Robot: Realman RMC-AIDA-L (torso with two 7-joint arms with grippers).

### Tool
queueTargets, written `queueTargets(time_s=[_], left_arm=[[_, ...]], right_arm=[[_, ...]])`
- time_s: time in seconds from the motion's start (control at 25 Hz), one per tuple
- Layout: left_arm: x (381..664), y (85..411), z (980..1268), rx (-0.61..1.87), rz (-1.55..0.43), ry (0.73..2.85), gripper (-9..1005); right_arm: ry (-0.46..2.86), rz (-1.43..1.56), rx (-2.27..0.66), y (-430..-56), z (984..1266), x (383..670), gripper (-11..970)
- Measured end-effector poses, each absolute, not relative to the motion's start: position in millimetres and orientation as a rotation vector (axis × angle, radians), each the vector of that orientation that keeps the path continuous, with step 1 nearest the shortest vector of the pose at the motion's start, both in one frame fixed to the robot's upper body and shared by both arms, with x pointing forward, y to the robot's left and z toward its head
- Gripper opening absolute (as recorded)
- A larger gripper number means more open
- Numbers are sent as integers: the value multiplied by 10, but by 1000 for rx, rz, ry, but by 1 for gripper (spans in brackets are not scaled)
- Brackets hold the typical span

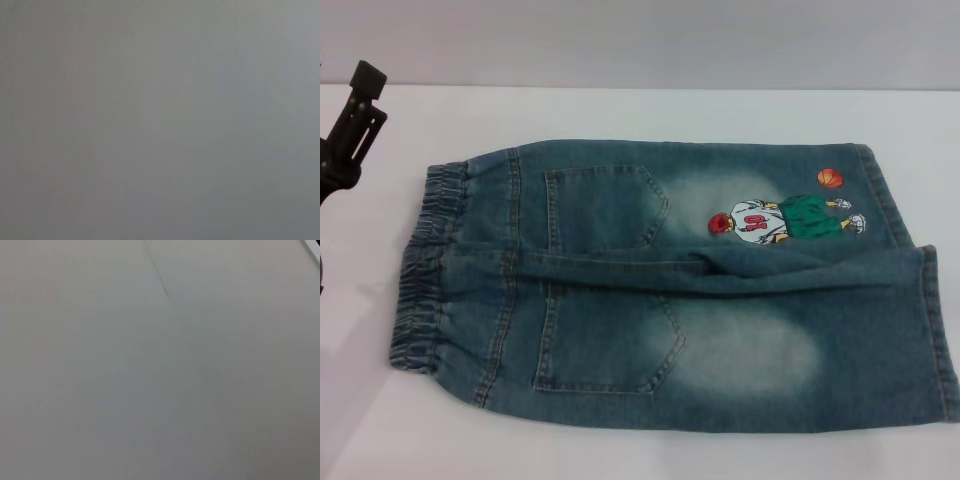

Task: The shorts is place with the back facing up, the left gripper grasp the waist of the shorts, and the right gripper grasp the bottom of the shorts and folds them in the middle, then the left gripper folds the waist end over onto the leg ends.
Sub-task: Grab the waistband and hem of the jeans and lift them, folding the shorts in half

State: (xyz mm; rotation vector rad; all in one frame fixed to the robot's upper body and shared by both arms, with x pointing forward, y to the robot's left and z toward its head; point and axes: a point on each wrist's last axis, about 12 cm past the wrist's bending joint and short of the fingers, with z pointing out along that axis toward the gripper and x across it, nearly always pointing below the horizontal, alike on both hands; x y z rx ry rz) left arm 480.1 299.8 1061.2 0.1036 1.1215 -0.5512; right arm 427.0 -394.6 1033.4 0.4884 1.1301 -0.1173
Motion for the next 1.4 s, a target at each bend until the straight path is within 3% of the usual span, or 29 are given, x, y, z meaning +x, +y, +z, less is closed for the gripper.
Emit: queueTargets(time_s=[0.88, 1.4], left_arm=[[4801, 2999, 10612, 100, -557, 1122, 829], [5054, 2949, 10681, 77, -795, 1215, 829]], right_arm=[[1131, -118, 490, -3948, 10333, 4270, 567], [1144, -117, 496, -3948, 10316, 4274, 567]])
